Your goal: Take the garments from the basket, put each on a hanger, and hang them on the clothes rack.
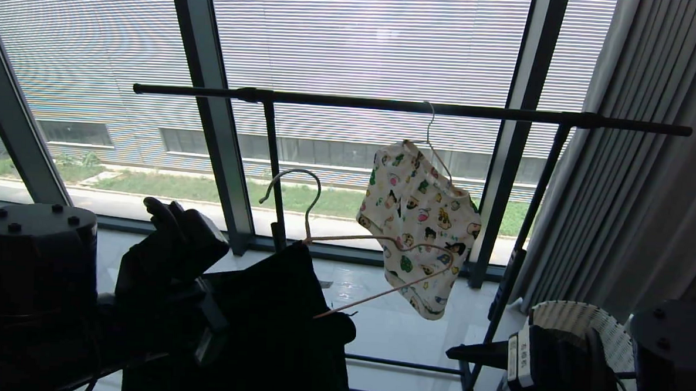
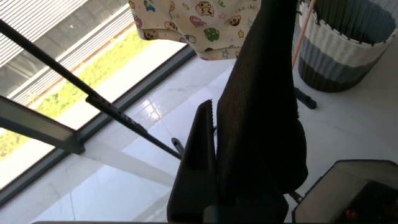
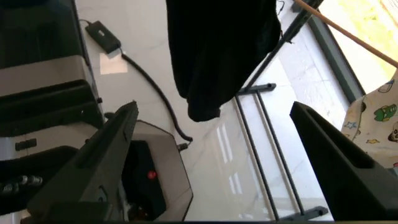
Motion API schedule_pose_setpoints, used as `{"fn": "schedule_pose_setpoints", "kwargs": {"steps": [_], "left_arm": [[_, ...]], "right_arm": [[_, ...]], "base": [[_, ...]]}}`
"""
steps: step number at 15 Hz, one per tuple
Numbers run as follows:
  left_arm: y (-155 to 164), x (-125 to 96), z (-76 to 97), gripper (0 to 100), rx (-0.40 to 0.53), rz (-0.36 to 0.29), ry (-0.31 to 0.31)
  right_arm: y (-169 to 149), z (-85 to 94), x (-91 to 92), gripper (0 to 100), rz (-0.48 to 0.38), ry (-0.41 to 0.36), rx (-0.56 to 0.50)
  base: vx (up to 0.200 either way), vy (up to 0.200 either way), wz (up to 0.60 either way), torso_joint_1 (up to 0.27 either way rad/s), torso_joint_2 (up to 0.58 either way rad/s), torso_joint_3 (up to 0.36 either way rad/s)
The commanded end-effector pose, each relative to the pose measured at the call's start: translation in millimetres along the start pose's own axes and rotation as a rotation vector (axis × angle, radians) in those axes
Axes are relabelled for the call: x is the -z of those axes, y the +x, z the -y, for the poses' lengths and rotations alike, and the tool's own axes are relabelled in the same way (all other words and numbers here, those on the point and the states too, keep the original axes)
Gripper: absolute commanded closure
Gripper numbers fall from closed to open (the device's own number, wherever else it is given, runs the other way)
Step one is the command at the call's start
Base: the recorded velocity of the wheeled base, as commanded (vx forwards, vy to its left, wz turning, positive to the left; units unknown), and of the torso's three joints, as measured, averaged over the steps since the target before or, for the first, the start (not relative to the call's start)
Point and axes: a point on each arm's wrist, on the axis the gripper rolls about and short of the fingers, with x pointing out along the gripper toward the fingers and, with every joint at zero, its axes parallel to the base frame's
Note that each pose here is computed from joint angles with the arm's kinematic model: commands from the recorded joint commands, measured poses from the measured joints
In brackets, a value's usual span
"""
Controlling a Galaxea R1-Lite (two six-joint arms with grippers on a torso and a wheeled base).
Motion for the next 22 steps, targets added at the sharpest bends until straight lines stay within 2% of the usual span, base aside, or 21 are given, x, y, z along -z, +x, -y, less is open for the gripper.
{"fn": "schedule_pose_setpoints", "kwargs": {"steps": [1,4,7,10,13,18,19,22], "left_arm": [[-2,-16,-6.7,100,-0.026,0.059,0.004],[-3,-27,-6.0,100,-0.020,0.103,0.018],[-3,-33,-1.3,100,0.003,0.127,0.031],[-3,-34,-0.6,100,0.006,0.130,0.035],[-4,-35,-1.0,100,0.004,0.134,0.034],[-5,-41,-3.1,100,-0.005,0.155,0.035],[-6,-40,-3.0,100,-0.005,0.156,0.035],[-8,-30,-3.1,100,-0.015,0.123,0.029]], "right_arm": [[37,9.8,5.6,0,-0.007,0.123,0.105],[77,20.0,-1.4,0,0.084,0.305,0.301],[107,28.6,-14.5,0,0.150,0.387,0.438],[114,29.9,-18.6,0,0.165,0.396,0.451],[126,26.3,-5.8,0,0.116,0.388,0.524],[137,29.9,12.6,0,0.049,0.369,0.642],[137,34.1,14.4,0,0.042,0.361,0.664],[127,72.9,23.6,0,0.003,0.337,0.849]], "base": [[0.000,0.000,0.00,0.000,0.00,0.000],[0.000,0.000,0.00,0.000,0.00,0.000],[0.000,0.000,0.00,0.000,0.00,0.000],[0.000,0.000,0.00,0.000,0.00,0.000],[0.000,0.000,0.00,0.000,0.00,0.000],[0.000,0.000,0.00,0.000,0.00,0.000],[0.000,0.000,0.00,0.000,0.00,0.000],[0.000,0.000,0.00,0.000,0.00,0.000]]}}
